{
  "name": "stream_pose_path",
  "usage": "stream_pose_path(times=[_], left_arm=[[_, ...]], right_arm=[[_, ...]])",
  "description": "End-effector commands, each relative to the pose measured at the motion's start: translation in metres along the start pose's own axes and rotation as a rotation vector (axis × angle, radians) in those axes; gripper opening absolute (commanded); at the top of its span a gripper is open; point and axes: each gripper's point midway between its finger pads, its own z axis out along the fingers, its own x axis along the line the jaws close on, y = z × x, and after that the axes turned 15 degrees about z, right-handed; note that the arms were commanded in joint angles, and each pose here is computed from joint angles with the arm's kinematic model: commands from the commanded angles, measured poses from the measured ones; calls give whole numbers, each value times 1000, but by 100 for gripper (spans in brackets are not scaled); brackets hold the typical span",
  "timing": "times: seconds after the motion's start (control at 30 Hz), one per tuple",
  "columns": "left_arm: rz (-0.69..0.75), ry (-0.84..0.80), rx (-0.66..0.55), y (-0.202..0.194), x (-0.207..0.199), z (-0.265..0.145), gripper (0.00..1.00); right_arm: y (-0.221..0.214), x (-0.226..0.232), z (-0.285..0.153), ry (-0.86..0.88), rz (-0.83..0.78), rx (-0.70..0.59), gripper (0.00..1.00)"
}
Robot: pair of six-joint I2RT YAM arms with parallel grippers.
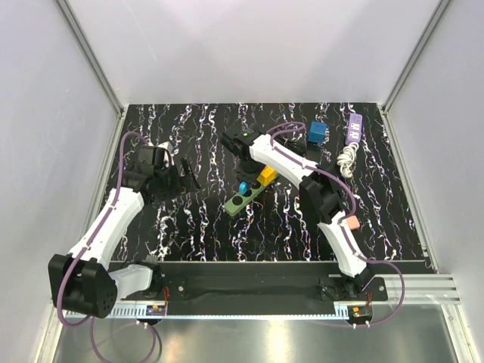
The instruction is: Insert the plug
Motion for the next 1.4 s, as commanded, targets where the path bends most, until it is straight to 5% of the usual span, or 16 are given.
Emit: stream_pose_path(times=[0.0,1.37], left_arm=[[4,15,-39,10,2,-5,99],[0,13,-44,11,2,-6,99]], right_arm=[[1,2,-2,6,49,7,0],[-3,-2,-7,10,99,38,0]])
